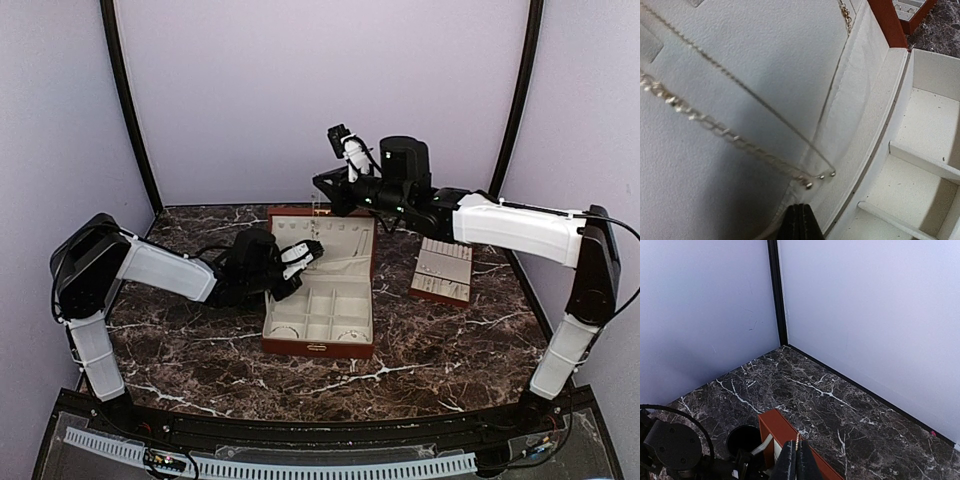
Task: Organize the mixed jewelry
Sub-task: Place the compartment pouch in the jewelry box.
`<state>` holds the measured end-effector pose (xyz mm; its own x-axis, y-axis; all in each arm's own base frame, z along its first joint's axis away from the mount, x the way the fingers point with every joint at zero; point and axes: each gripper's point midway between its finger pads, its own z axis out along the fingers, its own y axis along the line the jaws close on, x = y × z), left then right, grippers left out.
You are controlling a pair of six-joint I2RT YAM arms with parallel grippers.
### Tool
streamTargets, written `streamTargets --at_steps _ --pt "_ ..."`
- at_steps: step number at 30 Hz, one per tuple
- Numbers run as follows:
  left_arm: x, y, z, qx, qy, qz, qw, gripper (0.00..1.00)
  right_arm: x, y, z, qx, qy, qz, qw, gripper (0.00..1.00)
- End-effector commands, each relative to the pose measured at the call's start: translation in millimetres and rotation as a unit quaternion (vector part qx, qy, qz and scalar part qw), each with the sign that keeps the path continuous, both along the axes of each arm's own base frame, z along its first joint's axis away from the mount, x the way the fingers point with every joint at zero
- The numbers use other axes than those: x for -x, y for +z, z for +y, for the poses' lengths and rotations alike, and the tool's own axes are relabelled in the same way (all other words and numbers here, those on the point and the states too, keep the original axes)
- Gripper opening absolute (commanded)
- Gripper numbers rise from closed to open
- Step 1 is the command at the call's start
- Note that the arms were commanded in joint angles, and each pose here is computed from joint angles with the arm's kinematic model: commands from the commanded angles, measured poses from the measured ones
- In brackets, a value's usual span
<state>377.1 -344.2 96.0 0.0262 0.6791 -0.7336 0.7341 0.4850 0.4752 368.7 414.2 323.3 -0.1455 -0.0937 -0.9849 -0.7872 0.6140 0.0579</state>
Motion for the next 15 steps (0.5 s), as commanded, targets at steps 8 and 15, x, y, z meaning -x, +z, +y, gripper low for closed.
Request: streamTargets --at_steps 8,15 --pt "29 -24 1 -0.017 -0.021 0.051 0.998 0.0 5 52 12 -0.045 0.02 -0.084 0.995 0.0" --pt "33 -18 -1 -0.008 -0.024 0.048 0.998 0.0 2 29 17 -0.013 0.025 -0.107 0.994 0.0"
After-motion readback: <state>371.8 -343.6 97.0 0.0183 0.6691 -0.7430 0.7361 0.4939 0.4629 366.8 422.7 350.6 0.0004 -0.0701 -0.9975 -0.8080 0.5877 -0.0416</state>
